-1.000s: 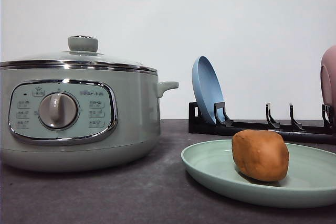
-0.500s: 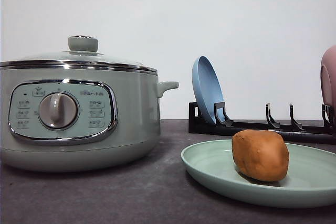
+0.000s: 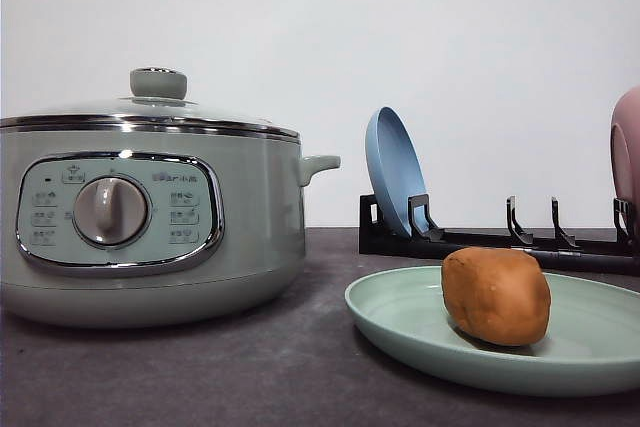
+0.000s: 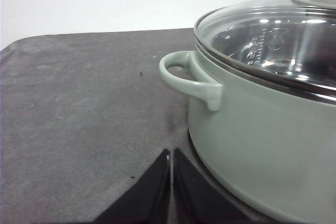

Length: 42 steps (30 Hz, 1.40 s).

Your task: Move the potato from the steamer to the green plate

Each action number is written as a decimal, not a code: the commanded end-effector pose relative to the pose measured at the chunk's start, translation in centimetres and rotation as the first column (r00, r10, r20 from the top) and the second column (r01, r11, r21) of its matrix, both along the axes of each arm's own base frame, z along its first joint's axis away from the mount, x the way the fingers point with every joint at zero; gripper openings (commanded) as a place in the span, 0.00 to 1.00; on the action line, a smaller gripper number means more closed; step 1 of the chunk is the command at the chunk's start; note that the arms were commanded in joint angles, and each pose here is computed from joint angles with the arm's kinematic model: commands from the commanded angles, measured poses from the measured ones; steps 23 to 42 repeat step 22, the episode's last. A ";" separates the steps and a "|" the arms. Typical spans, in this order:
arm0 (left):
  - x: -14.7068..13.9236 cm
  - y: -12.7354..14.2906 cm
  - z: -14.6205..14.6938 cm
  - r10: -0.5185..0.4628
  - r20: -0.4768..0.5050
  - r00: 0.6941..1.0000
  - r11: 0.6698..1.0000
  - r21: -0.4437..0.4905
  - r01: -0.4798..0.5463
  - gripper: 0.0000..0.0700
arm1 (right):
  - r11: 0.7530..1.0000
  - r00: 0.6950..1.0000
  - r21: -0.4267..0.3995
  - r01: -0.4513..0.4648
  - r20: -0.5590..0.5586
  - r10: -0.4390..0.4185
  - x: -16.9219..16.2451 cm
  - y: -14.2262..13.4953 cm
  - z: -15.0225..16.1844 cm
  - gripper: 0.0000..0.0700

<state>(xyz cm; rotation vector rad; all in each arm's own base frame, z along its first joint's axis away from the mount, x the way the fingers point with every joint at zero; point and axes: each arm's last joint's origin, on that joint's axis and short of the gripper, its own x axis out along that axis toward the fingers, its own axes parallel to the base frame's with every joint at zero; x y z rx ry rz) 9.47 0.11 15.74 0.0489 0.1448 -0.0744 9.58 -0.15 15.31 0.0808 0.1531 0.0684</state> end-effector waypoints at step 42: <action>0.1 0.0 -0.8 0.001 -0.026 1.000 1.000 -0.001 -0.001 0.00 | 1.000 1.000 0.002 0.003 0.003 -0.003 0.0 0.0 -0.1 0.00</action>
